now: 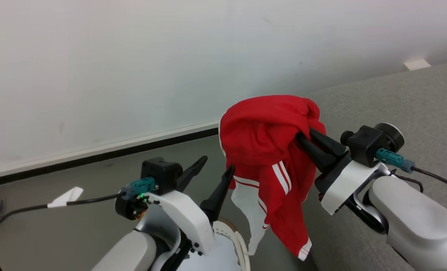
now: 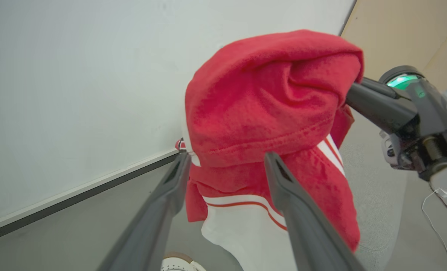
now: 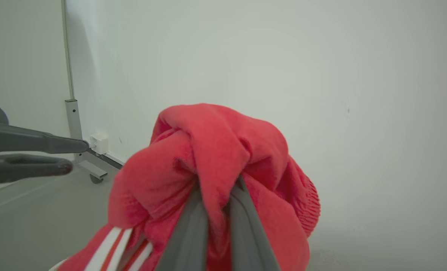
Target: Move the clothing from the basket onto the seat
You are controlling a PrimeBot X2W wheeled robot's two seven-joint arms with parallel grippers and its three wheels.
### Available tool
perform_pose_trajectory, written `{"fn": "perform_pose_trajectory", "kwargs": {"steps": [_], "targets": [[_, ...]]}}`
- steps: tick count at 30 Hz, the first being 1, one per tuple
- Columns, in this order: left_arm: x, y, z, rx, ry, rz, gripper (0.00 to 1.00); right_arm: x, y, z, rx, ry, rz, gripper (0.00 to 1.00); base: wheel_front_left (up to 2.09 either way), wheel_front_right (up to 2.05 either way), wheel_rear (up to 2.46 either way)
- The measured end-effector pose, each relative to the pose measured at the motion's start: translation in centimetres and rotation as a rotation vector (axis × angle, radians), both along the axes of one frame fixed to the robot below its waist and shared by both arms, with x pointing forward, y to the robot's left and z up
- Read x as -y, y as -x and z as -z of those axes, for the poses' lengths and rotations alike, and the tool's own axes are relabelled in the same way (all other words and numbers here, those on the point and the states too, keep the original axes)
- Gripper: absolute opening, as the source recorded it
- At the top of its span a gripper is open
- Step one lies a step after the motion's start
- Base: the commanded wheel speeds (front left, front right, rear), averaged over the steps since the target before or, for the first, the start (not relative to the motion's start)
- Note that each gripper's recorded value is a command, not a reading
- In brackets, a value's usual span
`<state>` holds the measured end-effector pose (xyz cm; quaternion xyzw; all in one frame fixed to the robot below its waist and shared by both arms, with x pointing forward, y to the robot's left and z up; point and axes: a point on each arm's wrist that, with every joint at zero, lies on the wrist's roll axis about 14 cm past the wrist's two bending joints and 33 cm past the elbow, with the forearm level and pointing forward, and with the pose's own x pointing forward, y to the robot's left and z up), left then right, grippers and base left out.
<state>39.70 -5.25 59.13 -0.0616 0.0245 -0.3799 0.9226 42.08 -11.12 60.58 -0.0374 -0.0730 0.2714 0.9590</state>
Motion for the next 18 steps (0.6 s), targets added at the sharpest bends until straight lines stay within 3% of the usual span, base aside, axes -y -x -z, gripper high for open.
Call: {"fn": "perform_pose_trajectory", "kwargs": {"steps": [9,18], "targets": [[5.9,1.1,0.3,-0.012,0.023,0.175,1.00,6.9,1.3,-0.2,0.008,0.024,0.168,0.00,0.00,0.00,0.00],[8.7,1.3,1.2,-0.030,0.033,0.269,1.00,11.4,1.2,0.2,-0.001,0.035,0.280,0.00,0.00,0.00,0.00]]}}
